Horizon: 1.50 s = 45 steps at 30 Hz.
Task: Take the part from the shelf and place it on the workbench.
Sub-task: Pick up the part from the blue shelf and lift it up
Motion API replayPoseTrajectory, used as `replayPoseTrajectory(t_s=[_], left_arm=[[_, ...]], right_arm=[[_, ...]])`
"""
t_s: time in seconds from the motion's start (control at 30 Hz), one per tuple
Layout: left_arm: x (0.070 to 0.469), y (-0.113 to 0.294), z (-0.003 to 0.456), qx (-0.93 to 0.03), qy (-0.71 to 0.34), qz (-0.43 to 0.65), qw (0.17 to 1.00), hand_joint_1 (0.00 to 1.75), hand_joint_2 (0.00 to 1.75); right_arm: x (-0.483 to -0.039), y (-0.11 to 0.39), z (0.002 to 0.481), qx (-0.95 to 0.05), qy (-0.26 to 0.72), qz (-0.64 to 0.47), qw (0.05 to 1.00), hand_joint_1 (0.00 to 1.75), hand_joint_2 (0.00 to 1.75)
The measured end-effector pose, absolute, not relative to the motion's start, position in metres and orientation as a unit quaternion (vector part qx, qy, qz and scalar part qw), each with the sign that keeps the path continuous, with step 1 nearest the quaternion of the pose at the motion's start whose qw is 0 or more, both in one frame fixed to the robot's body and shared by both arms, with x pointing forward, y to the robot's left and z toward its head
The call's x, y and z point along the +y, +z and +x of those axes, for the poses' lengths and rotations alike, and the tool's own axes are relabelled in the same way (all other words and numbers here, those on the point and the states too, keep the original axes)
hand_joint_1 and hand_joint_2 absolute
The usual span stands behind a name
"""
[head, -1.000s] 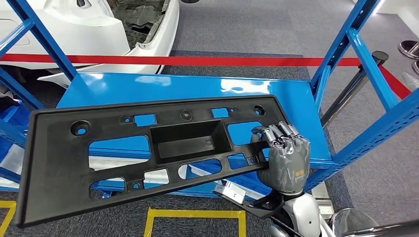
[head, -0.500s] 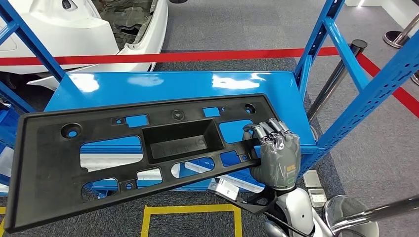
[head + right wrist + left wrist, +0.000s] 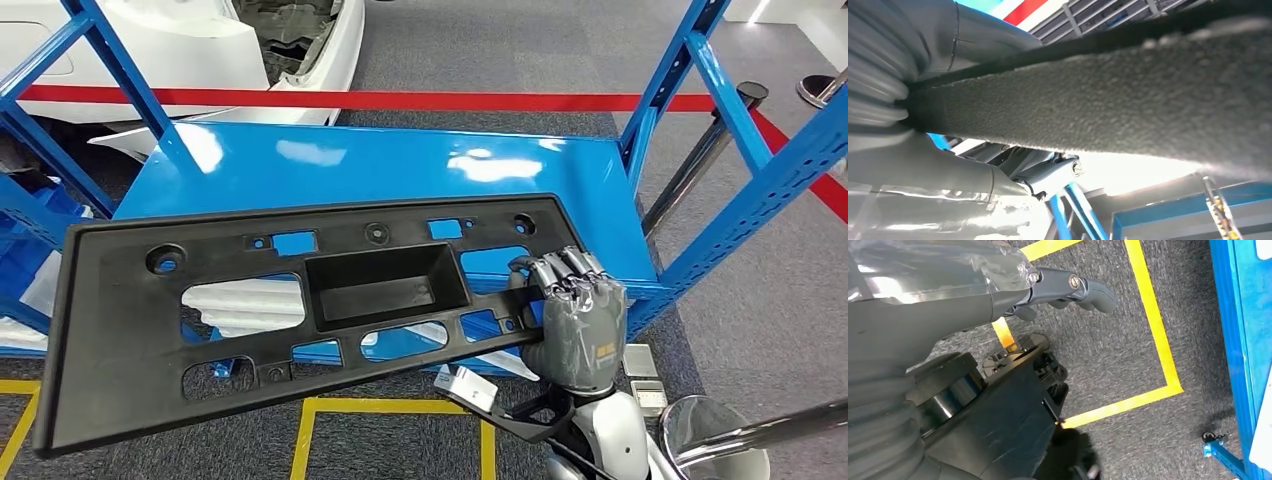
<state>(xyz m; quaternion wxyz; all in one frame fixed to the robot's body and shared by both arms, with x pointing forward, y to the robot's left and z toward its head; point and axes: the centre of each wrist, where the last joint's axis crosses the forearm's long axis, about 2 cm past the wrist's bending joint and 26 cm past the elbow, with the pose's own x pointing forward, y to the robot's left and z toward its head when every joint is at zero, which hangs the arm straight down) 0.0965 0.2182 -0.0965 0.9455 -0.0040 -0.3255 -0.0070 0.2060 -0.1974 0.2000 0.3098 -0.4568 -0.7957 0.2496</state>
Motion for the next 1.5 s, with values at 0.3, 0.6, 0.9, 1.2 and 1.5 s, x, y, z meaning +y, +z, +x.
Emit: replayPoseTrajectory(t_s=[0.3, 0.6, 0.9, 1.2, 1.5], left_arm=[[0.2184, -0.0968, 0.0956, -0.325, -0.009, -0.005, 0.946, 0.00, 1.75], [0.2183, -0.0966, 0.0965, -0.326, -0.009, -0.005, 0.945, 0.00, 1.75], [0.2187, -0.0969, 0.0955, -0.324, -0.007, -0.005, 0.946, 0.00, 1.75], [0.2175, -0.0968, 0.0951, -0.323, -0.007, -0.004, 0.946, 0.00, 1.75], [0.2177, -0.0972, 0.0934, -0.323, -0.011, -0.004, 0.946, 0.00, 1.75]], right_arm=[[-0.1973, 0.2000, 0.2057, -0.794, 0.248, -0.457, 0.313, 1.75, 1.75], [-0.1973, 0.1999, 0.2057, -0.794, 0.248, -0.458, 0.313, 1.75, 1.75], [-0.1975, 0.1990, 0.2056, -0.794, 0.242, -0.456, 0.319, 1.75, 1.75], [-0.1997, 0.1995, 0.2067, -0.811, 0.197, -0.414, 0.362, 1.75, 1.75], [-0.2027, 0.1961, 0.2071, -0.823, 0.166, -0.377, 0.391, 1.75, 1.75]])
